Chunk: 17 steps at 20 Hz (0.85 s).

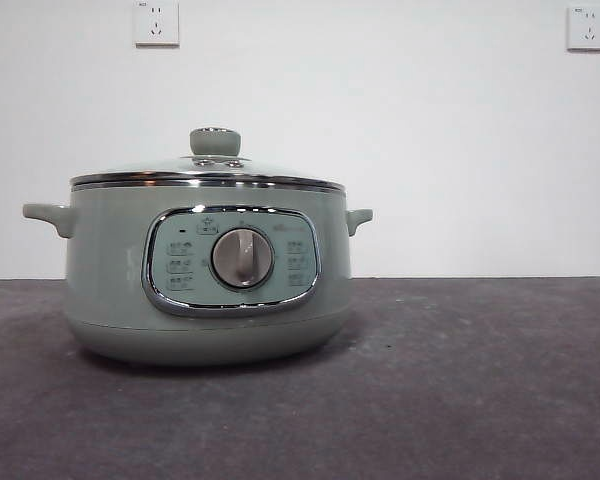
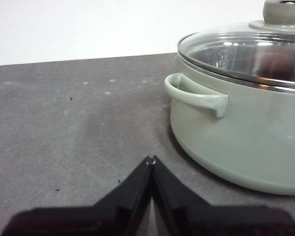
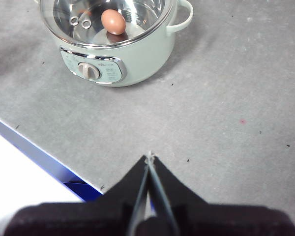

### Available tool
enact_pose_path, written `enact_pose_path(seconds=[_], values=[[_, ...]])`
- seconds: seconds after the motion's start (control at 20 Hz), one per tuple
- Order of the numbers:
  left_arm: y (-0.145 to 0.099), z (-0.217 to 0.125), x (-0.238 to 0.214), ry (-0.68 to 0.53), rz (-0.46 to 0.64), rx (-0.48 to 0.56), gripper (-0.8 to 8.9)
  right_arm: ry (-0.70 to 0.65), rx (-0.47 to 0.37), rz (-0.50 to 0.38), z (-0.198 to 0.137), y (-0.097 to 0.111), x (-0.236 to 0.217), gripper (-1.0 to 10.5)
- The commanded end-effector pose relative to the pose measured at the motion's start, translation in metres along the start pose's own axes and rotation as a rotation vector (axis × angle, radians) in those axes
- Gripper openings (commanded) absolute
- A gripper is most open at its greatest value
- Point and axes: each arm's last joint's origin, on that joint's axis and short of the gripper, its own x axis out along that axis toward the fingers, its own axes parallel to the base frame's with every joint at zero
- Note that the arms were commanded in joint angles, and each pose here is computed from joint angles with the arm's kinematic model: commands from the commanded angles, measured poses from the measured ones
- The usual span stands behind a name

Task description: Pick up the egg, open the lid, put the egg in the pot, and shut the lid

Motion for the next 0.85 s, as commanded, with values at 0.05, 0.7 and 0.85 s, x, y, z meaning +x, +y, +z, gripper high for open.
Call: enact_pose_path(seconds=[0.05,0.7,0.85], values=[[0.0,-0.003,0.001,0.009,0.003,-0.012,-0.04,0.004,0.008,0.002,-0.001,0.0,0.002,0.0],[0.001,-0.006,0.003,0.044,0.003,-0.017,-0.04,-0.004,-0.016,-0.022,-0.002,-0.001,0.0,0.0],[0.001,-0.006,0.004,0.054,0.003,-0.018,-0.04,-0.087,-0.049,-0.157,-0.008,-0.011,-0.016,0.0]])
